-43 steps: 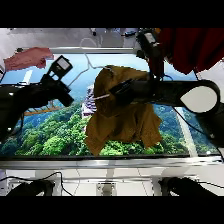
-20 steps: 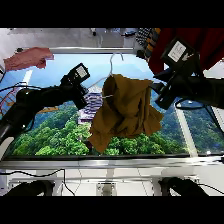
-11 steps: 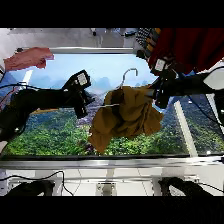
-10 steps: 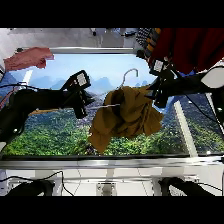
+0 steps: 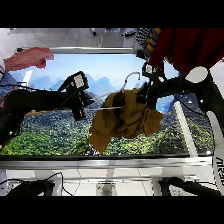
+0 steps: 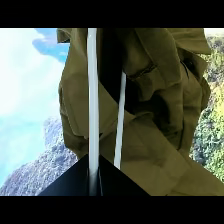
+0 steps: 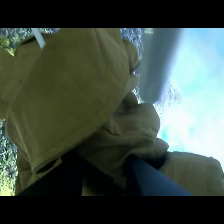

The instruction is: Fold the clothes and pants, and hang the long-sleeved shirts on hangers.

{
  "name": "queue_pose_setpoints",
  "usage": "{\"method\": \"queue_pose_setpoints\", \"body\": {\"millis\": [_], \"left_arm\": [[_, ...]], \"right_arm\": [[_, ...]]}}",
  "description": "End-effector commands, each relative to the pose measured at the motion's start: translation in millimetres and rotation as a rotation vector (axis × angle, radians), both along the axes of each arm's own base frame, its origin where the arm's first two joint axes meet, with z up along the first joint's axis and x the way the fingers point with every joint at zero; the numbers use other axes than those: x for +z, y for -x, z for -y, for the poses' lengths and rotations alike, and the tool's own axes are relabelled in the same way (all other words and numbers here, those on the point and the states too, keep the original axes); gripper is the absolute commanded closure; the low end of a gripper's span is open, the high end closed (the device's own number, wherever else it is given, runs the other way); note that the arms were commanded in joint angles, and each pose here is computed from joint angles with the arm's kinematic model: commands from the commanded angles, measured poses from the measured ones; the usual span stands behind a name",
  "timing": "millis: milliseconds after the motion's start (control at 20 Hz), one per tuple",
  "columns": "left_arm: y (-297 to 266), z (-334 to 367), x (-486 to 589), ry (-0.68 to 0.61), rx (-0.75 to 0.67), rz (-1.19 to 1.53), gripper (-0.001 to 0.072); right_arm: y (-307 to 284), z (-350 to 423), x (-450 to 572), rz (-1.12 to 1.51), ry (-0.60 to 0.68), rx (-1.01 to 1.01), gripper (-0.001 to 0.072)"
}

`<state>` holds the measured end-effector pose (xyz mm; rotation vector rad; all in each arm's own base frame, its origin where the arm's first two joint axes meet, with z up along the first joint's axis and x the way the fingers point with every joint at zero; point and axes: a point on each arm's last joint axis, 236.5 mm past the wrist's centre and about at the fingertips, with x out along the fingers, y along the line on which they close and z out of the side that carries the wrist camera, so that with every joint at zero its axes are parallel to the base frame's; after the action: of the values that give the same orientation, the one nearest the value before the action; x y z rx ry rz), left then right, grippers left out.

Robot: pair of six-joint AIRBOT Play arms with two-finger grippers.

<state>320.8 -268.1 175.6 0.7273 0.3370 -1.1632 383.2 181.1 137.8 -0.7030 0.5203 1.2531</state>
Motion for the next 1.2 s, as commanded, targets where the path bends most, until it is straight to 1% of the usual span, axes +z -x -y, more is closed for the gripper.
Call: {"method": "queue_pose_setpoints", "body": {"millis": [0, 100, 300, 350, 400, 450, 500, 550, 600, 700, 800, 850, 950, 1000, 1050, 1150], "left_arm": [[2.6, 3.6, 3.9, 0.023, -0.008, -0.006, 0.0678], [3.0, 4.4, 4.4, 0.028, -0.008, -0.009, 0.0678], [1.3, 4.5, 4.5, 0.031, -0.004, -0.007, 0.0676], [0.6, 4.5, 4.5, 0.031, -0.002, -0.006, 0.0654], [0.0, 4.6, 4.8, 0.034, 0.003, -0.008, 0.0550], [0.2, 4.5, 4.8, 0.038, 0.008, -0.015, 0.0350], [0.2, 4.5, 4.9, 0.044, 0.019, -0.027, 0.0214], [0.4, 3.7, 5.6, 0.051, 0.033, -0.040, 0.0187], [0.1, 0.9, 7.0, 0.054, 0.053, -0.048, 0.0186], [0.1, -10.1, 18.2, 0.086, 0.128, -0.074, 0.0123], [-0.6, -34.0, 40.3, 0.146, 0.250, -0.093, 0.0121], [-0.7, -52.9, 51.3, 0.172, 0.335, -0.103, 0.0122], [7.0, -93.3, 59.0, 0.185, 0.501, -0.153, 0.0123], [17.7, -106.0, 53.4, 0.177, 0.550, -0.205, 0.0124], [27.3, -108.8, 44.1, 0.185, 0.568, -0.252, 0.0125], [34.9, -86.9, 17.3, 0.298, 0.563, -0.369, 0.0128]], "right_arm": [[1.8, -10.4, 6.3, 0.003, -0.054, 0.029, 0.0474], [2.0, -12.4, 8.6, -0.005, -0.070, 0.023, 0.0654], [-1.0, -12.2, 16.3, -0.008, -0.088, -0.024, 0.0660], [-2.6, -10.5, 20.6, 0.009, -0.086, -0.040, 0.0661], [-5.8, -7.7, 25.0, 0.026, -0.082, -0.067, 0.0661], [-9.7, -4.1, 29.8, 0.047, -0.076, -0.097, 0.0661], [-14.6, 0.6, 33.8, 0.067, -0.068, -0.134, 0.0661], [-19.8, 6.9, 37.5, 0.085, -0.057, -0.178, 0.0661], [-23.9, 13.4, 40.4, 0.098, -0.043, -0.219, 0.0661], [-29.6, 25.5, 46.5, 0.130, -0.016, -0.283, 0.0662], [-36.3, 38.2, 57.8, 0.174, -0.003, -0.354, 0.0662], [-38.6, 42.7, 66.3, 0.192, -0.018, -0.389, 0.0662], [-40.5, 51.6, 82.1, 0.221, -0.046, -0.445, 0.0662], [-40.3, 55.5, 88.2, 0.227, -0.061, -0.469, 0.0662], [-39.6, 56.6, 92.7, 0.224, -0.077, -0.491, 0.0662], [-37.3, 55.4, 97.4, 0.207, -0.106, -0.513, 0.0662]]}}
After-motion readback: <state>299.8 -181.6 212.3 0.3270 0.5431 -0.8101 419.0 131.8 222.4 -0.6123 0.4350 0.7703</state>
